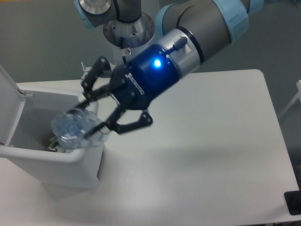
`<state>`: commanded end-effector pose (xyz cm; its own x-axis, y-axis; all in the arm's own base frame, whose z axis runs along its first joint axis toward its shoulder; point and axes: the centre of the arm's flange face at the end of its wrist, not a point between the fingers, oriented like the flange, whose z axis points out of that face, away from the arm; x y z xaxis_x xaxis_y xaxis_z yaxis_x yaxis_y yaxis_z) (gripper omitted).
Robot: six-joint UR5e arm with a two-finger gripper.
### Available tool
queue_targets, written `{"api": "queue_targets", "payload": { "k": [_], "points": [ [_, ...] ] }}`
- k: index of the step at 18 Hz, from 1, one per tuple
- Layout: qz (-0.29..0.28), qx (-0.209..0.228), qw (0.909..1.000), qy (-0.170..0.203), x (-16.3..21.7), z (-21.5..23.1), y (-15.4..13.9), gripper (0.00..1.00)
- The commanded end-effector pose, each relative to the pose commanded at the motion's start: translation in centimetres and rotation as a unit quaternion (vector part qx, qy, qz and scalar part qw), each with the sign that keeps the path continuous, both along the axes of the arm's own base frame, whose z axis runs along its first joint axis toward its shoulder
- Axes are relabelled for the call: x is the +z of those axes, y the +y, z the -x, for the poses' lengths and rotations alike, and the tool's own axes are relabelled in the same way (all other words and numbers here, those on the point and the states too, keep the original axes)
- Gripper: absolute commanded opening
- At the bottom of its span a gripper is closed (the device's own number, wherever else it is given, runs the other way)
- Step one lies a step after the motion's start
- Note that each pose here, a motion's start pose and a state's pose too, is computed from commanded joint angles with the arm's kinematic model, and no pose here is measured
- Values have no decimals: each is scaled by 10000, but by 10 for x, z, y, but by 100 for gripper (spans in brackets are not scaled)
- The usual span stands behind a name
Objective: Place the trash in the trash can
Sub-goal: 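Carry the water bottle over the trash bin opening, then open the gripper to release the bottle into the bin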
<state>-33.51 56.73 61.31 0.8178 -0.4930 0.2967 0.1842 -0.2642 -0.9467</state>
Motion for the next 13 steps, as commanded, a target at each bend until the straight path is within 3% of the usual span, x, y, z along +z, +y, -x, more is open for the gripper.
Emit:
{"api": "queue_targets", "payload": {
  "k": [7,11,13],
  "points": [
    [143,-387,9991,-140,-21,-65,6,31],
    [116,-443,9989,-32,-31,-75,11,41],
    [97,-462,9989,2,-38,-77,11,51]
  ]
}}
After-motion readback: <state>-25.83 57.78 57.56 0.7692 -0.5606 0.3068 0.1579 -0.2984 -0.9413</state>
